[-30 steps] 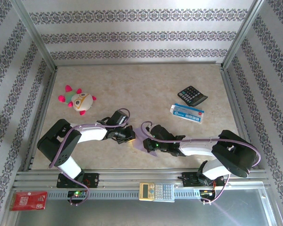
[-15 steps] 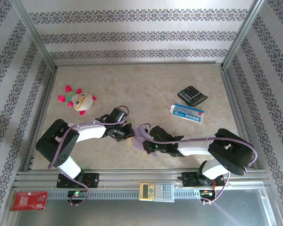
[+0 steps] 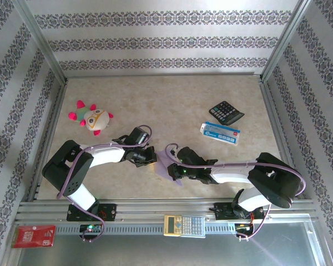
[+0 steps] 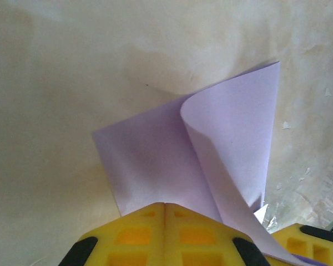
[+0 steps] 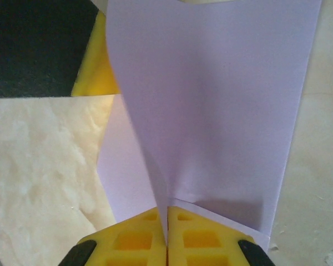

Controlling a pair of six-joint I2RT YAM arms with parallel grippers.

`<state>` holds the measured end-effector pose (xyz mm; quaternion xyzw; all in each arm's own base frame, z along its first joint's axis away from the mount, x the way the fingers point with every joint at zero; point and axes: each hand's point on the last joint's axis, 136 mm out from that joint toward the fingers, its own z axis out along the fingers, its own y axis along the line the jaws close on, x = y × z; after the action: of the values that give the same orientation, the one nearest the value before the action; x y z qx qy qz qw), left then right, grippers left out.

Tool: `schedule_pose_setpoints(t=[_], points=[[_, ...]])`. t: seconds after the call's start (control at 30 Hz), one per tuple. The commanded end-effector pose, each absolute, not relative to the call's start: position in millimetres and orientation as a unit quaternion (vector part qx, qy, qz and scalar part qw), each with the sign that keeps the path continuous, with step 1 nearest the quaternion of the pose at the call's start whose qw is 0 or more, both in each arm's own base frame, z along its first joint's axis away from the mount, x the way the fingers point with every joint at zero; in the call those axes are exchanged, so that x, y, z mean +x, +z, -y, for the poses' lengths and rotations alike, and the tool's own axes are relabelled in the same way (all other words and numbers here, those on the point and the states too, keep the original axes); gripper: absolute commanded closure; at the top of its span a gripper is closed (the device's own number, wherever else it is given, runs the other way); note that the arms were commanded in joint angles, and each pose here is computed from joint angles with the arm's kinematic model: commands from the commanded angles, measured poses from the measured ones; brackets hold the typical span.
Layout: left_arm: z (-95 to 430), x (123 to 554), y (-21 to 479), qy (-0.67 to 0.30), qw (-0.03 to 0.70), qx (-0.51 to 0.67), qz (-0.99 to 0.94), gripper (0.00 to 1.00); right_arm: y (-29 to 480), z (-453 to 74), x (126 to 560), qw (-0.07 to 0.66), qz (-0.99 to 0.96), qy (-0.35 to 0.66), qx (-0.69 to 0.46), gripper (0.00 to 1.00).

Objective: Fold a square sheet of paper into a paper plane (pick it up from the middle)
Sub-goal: Fourth fold the wing at the center of the table.

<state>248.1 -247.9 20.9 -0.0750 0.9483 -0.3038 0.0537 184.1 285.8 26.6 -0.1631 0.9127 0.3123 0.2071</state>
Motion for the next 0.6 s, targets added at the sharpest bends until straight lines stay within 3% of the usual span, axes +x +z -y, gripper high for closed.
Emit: schedule_pose_setpoints(t=[0.0,0.57], points=[[240,252,16,-0.282,0.054,-0.071,-0.955,0.95,35,-288,186,0.198,-0.907,0.342,-0.145,0.93],[241,255,17,-0.278,0.054,-0.063,-0.957,0.95,29,-288,196,0.132,-0.89,0.426,-0.095,0.96]])
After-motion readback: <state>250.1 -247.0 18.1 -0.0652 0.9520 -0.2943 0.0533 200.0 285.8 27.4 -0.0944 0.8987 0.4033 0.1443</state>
